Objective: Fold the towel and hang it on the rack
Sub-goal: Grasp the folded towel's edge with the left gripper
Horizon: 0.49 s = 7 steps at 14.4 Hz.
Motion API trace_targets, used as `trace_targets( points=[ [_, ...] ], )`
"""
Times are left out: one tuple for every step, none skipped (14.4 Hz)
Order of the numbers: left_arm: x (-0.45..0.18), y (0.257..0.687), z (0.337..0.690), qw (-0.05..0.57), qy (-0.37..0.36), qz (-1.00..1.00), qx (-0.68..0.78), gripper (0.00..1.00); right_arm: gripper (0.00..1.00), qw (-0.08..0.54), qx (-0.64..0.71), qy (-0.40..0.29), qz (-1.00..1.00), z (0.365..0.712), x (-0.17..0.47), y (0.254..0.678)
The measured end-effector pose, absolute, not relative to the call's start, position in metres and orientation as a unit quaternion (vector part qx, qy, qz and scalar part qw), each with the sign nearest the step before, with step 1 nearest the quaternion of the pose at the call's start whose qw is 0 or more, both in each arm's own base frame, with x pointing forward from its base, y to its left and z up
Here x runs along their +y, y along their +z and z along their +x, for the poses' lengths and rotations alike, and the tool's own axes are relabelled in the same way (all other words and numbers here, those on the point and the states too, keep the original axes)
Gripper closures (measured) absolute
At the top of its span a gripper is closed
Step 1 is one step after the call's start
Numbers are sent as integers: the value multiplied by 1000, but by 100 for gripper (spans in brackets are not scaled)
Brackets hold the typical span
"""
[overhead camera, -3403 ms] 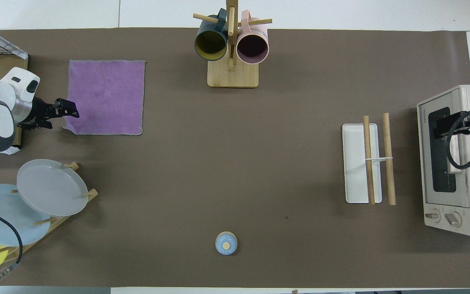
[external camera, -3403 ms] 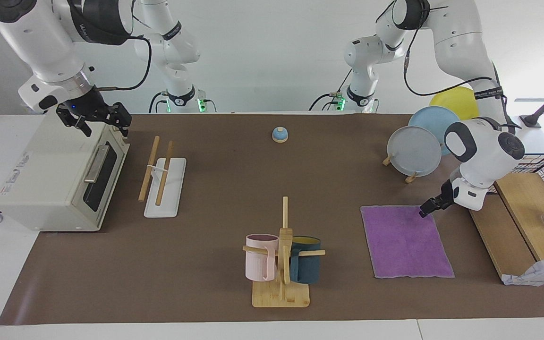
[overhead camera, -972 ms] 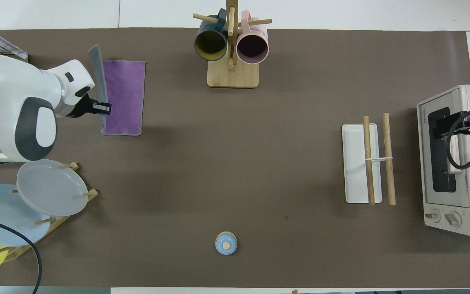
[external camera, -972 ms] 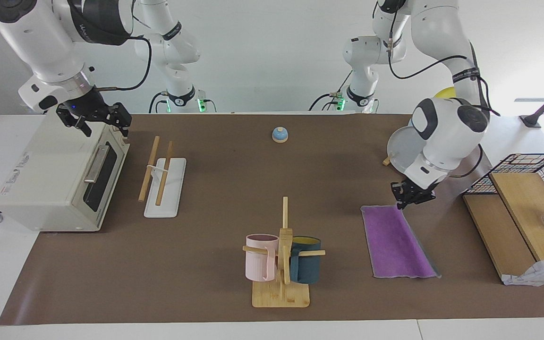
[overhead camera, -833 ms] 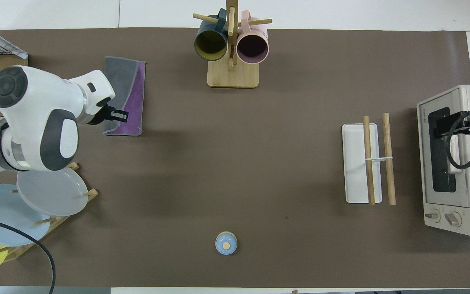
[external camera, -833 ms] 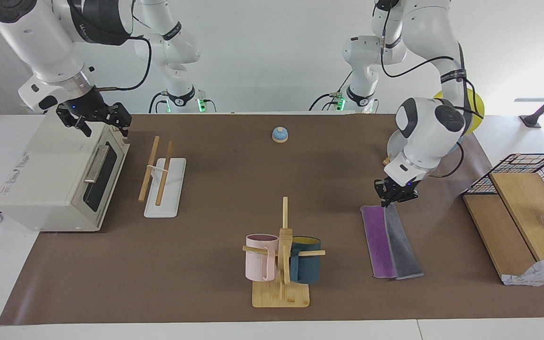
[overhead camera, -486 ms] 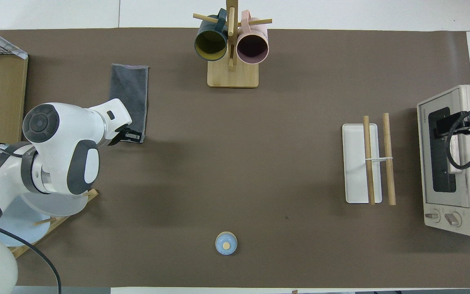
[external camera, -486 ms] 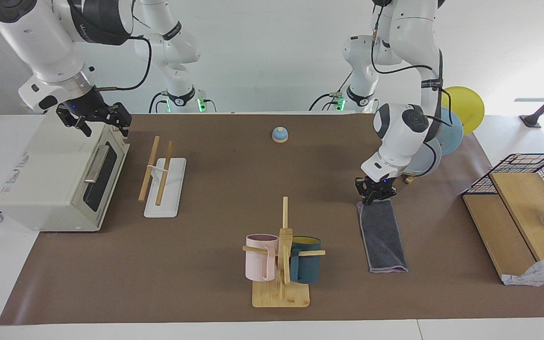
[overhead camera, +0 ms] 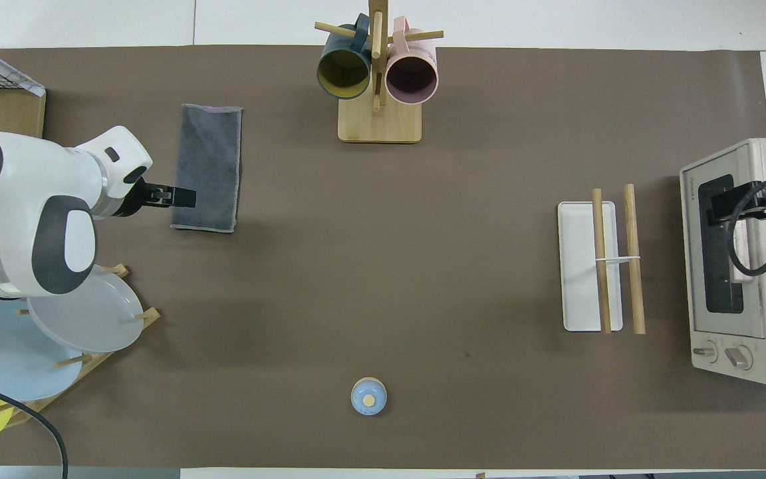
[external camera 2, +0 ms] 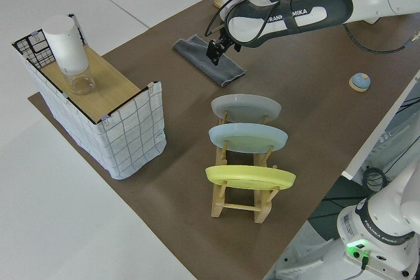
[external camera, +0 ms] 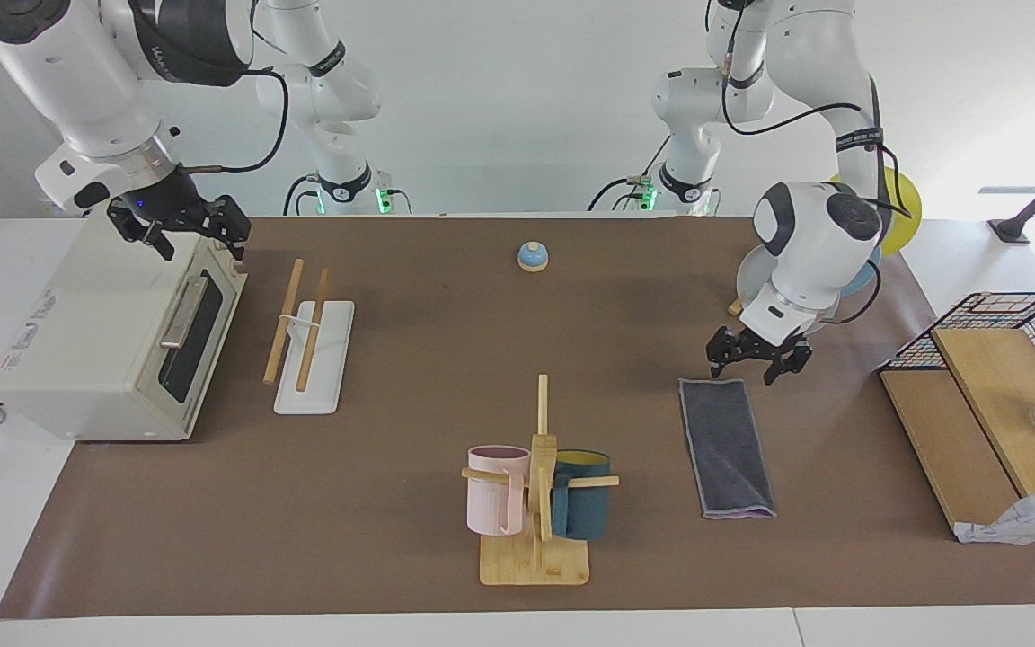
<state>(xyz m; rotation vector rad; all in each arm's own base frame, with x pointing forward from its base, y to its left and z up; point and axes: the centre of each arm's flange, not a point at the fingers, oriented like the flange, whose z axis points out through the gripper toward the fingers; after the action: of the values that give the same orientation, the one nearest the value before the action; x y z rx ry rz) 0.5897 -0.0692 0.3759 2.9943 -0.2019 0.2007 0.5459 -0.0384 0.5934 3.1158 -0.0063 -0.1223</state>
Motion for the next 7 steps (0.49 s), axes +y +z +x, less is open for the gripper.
trace_targets(
  points=[
    [-56, 376, 594, 79, 68, 993, -46, 0, 0, 12, -2, -39, 999, 546, -38, 593],
    [-48, 374, 598, 91, 68, 993, -29, 0, 0, 12, -2, -39, 999, 546, -38, 593],
    [-43, 368, 602, 101, 64, 993, -16, 0, 0, 12, -2, -39, 999, 546, -38, 593],
    [-41, 358, 606, 111, 57, 992, -6, 0, 0, 12, -2, -39, 999, 546, -38, 593],
    [-41, 345, 611, 121, 49, 991, 2, 0, 0, 12, -2, -39, 999, 546, -38, 593],
    [-42, 330, 614, 134, 39, 990, 8, 0, 0, 12, -2, -39, 999, 546, -38, 593],
    [-42, 316, 618, 147, 31, 988, 14, 0, 0, 12, -2, -39, 999, 546, -38, 593]
  ],
)
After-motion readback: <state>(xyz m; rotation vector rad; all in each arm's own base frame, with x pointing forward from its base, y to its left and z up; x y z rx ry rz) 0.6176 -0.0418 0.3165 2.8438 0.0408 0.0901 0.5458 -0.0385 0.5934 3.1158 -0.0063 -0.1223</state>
